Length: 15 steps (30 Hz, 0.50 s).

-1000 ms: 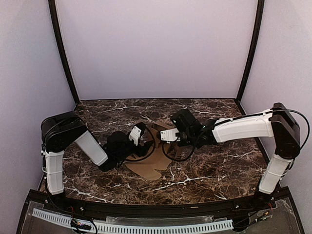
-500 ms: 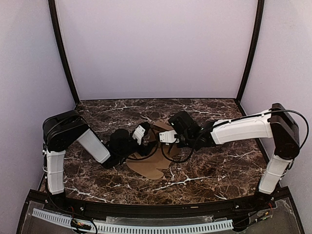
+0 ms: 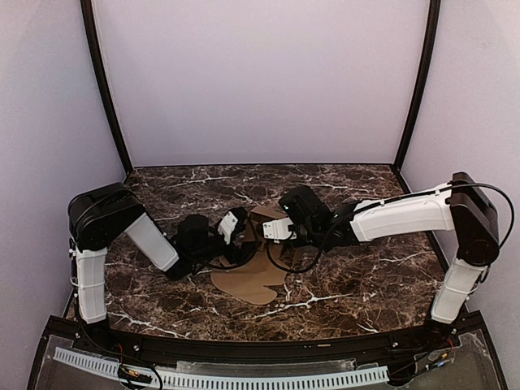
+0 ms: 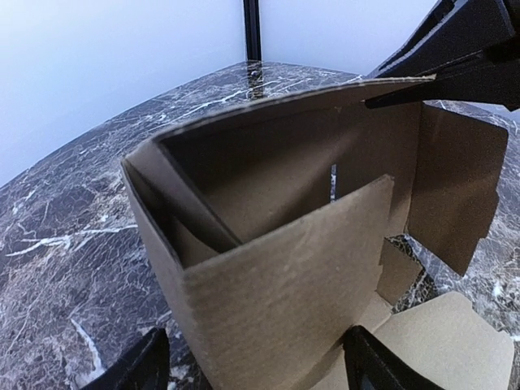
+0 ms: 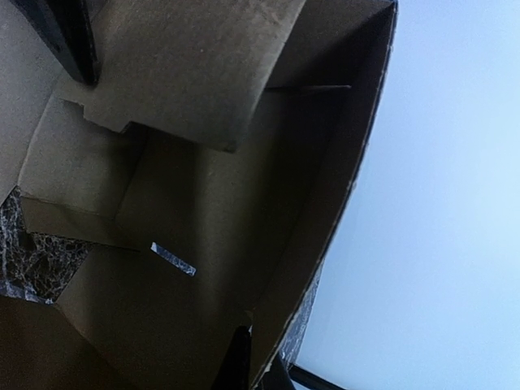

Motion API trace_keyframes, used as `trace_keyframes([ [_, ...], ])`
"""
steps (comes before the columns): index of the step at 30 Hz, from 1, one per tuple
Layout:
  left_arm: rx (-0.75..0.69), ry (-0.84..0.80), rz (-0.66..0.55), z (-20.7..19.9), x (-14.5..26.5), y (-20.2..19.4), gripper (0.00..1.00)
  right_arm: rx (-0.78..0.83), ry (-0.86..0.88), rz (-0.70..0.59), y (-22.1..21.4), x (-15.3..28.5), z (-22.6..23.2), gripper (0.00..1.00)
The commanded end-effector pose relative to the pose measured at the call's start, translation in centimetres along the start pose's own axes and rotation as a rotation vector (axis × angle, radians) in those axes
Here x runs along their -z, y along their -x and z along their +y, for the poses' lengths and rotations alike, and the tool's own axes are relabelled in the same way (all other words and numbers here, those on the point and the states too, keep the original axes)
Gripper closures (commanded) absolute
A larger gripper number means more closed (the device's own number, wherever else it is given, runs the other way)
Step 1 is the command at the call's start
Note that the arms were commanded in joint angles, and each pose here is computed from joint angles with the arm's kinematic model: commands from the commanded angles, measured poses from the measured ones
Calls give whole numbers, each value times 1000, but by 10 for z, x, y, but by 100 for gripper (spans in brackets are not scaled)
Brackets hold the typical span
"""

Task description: Fold the paper box

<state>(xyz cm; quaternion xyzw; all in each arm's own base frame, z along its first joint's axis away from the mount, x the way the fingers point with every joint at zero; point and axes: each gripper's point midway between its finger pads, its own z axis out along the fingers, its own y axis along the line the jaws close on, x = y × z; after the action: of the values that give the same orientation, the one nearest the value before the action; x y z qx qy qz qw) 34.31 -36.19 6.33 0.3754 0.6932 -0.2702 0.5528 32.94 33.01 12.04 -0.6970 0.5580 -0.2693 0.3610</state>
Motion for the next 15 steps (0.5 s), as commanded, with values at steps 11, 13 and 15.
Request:
trace_keyframes([
  [11, 75, -73, -60, -2, 26, 9, 26, 118, -76, -15, 5, 0, 10, 97],
  [13, 76, -88, -60, -4, 26, 11, 25, 132, -85, -16, 5, 1, 12, 98],
  [15, 73, -92, -65, -4, 25, 14, 25, 138, -85, -15, 5, 1, 15, 97],
])
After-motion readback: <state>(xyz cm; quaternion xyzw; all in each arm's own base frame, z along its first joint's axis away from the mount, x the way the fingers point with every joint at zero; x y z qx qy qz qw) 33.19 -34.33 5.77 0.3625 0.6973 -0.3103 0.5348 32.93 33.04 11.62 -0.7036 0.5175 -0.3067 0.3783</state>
